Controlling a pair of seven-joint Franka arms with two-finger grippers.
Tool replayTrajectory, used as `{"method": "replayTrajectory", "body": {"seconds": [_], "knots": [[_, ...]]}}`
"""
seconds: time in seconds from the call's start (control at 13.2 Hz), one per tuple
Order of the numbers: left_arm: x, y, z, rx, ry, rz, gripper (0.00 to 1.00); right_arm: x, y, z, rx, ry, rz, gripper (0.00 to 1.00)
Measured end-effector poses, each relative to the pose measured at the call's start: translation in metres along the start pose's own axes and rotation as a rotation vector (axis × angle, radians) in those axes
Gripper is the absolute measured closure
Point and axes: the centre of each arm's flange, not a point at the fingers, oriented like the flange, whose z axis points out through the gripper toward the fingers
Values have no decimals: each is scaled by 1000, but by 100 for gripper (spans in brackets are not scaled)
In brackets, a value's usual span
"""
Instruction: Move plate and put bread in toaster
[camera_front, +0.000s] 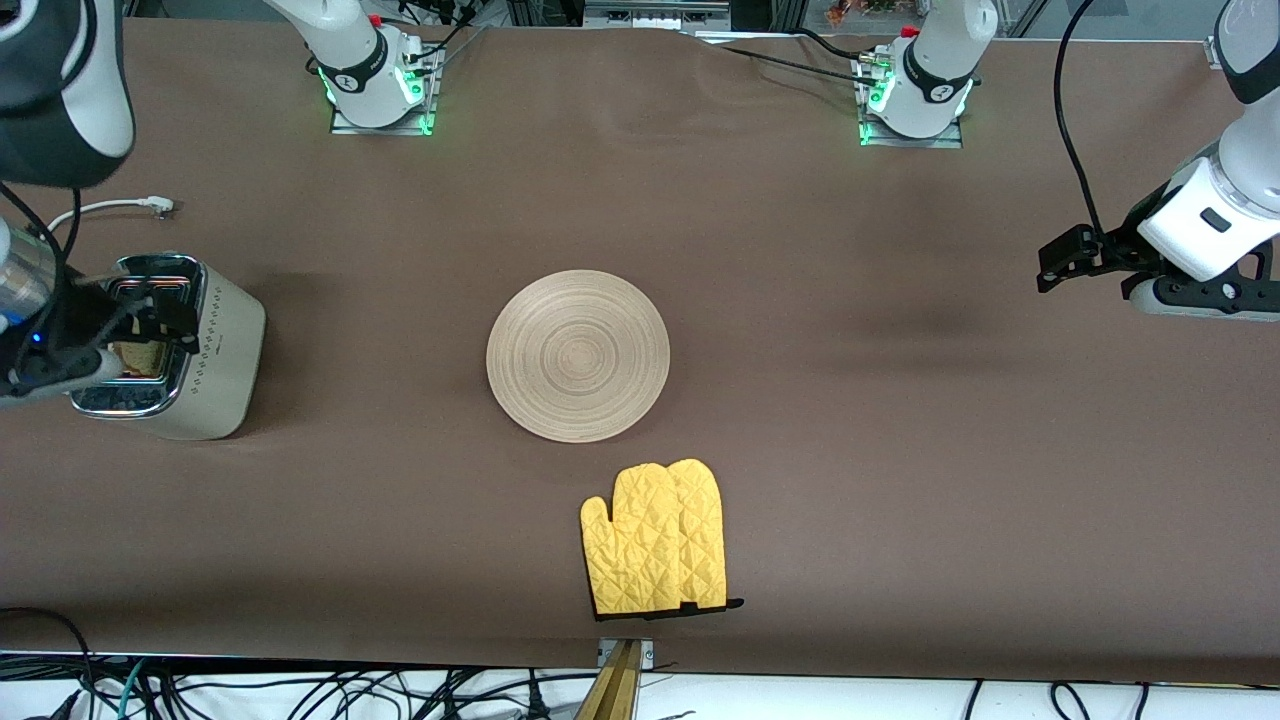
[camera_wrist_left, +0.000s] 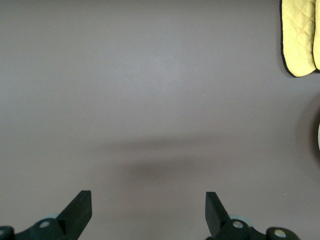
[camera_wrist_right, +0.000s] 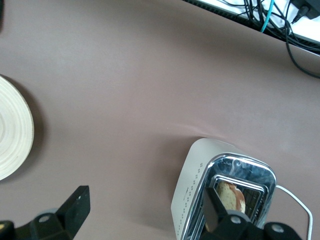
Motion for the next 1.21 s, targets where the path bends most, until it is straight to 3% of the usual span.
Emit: {"method": "replayTrajectory", "body": {"seconds": [0.3, 0.68, 1.21], "knots": [[0, 0, 0, 0, -1, 0, 0, -31, 8, -16, 14, 30, 24, 0], [0, 0, 1, 0, -1, 0, 0, -42, 21, -9, 18, 20, 211, 0], [0, 0, 1, 0, -1, 0, 0, -41, 16, -5, 22, 10, 209, 0]]}}
